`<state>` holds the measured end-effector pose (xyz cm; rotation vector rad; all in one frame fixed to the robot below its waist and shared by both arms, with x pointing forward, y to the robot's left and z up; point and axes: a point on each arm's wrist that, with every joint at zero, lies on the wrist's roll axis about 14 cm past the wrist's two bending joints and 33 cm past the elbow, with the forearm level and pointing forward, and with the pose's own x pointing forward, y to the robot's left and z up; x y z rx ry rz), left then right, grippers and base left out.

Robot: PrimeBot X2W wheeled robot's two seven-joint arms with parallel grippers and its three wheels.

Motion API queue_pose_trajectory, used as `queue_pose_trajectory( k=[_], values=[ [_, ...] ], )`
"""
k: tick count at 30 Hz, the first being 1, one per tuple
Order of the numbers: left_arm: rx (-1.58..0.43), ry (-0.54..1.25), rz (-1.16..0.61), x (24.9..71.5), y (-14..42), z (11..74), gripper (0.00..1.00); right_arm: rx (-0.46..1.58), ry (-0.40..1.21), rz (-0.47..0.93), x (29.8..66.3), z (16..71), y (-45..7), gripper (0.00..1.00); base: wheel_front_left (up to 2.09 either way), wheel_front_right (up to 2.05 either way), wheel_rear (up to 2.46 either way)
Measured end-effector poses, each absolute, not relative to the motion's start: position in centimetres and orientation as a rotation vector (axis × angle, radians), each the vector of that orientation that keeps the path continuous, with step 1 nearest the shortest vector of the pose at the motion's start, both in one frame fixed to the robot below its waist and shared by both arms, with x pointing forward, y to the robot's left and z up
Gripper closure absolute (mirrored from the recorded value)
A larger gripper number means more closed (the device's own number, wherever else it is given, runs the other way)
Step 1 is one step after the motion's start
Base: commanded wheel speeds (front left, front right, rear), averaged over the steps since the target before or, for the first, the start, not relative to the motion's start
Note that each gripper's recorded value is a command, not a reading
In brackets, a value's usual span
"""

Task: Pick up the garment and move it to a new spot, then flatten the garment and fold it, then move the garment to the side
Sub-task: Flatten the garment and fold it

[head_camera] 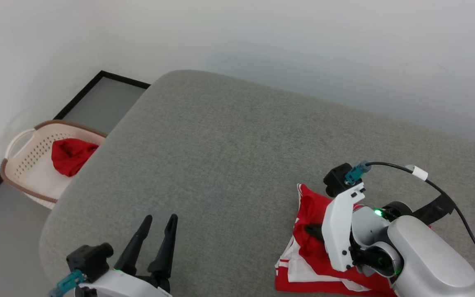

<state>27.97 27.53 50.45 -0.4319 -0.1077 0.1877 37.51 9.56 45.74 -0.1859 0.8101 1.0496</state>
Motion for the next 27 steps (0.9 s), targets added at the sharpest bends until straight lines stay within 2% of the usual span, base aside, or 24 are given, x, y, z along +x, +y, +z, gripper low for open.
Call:
queue_pose_trajectory(
  k=[9, 14, 18, 27],
  values=[
    [-0.432, -0.098, 0.173, 28.5, 27.3, 50.3, 0.0, -0.183, 0.753, 1.049, 38.2, 46.5, 9.7, 0.0, 0.0, 0.0, 0.0],
    [-0.423, -0.099, 0.164, 28.8, 27.4, 50.4, 0.0, -0.143, 0.659, 1.054, 38.8, 48.5, 9.7, 0.0, 0.0, 0.0, 0.0],
    [-0.402, -0.099, 0.157, 28.9, 27.4, 50.4, 0.0, -0.11, 0.505, 1.05, 39.7, 51.1, 8.8, 0.0, 0.0, 0.0, 0.0],
    [-0.335, -0.123, 0.107, 30.2, 26.6, 51.5, 0.0, -0.05, 0.116, 0.881, 43.2, 55.9, 1.7, 0.0, 0.0, 0.0, 0.0]
  ],
)
